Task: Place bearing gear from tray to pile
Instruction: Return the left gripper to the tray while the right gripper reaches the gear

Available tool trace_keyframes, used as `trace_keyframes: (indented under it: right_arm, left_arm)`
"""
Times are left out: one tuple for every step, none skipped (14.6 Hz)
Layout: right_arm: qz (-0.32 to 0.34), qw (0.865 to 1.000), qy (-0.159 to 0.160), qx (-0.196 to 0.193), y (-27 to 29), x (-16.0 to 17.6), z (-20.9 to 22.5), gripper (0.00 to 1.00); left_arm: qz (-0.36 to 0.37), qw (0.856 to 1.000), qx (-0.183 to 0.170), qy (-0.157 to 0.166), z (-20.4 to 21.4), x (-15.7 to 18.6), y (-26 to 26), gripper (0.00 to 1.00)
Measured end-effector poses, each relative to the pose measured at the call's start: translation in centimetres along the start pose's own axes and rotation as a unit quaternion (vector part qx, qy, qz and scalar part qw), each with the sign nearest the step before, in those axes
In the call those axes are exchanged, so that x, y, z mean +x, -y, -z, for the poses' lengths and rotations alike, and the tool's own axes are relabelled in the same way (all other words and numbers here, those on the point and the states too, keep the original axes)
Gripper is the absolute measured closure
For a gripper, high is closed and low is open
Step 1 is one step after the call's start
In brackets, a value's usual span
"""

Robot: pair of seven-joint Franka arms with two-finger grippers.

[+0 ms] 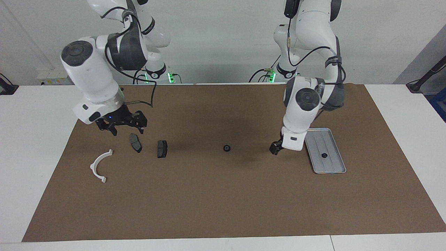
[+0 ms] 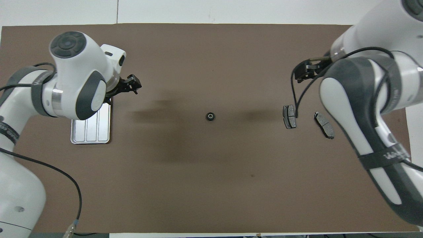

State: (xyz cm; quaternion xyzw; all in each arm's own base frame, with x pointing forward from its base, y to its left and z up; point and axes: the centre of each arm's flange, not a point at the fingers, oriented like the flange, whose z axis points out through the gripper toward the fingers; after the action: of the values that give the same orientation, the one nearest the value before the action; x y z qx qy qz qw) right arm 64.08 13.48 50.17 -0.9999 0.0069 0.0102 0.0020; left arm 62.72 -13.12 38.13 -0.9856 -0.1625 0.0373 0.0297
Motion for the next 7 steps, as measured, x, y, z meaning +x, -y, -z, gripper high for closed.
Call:
trace_keyframes:
  right_arm:
    - [-0.013, 1.000, -0.003, 0.001, 3.8, -0.4, -0.6, 0.00]
    - [-0.022, 1.000, -0.008, 0.004, 7.0, -0.9, -1.0, 0.00]
    - [-0.028, 0.999, -0.013, 0.006, 10.1, -1.5, -1.5, 0.00]
    - [-0.034, 0.999, -0.017, 0.009, 12.9, -2.2, -2.1, 0.00]
    - [-0.038, 0.999, -0.021, 0.011, 15.3, -2.9, -2.9, 0.00]
    - [-0.040, 0.999, -0.023, 0.013, 17.5, -3.5, -3.7, 0.00]
    - [-0.037, 0.999, -0.028, 0.012, 19.3, -4.0, -4.4, 0.00]
  left_arm:
    - [-0.018, 1.000, -0.002, 0.002, -0.2, 1.4, 3.0, 0.00]
    - [-0.033, 0.999, -0.004, 0.002, -0.5, 2.4, 5.2, 0.00]
    - [-0.045, 0.999, -0.007, -0.003, -1.0, 3.2, 6.8, 0.07]
    - [-0.053, 0.999, -0.010, -0.009, -1.7, 3.6, 7.7, 0.08]
    - [-0.056, 0.998, -0.014, -0.018, -2.3, 3.8, 8.3, 0.10]
    - [-0.061, 0.998, -0.017, -0.027, -3.0, 3.9, 8.8, 0.10]
    - [-0.070, 0.997, -0.018, -0.034, -3.7, 4.1, 9.5, 0.18]
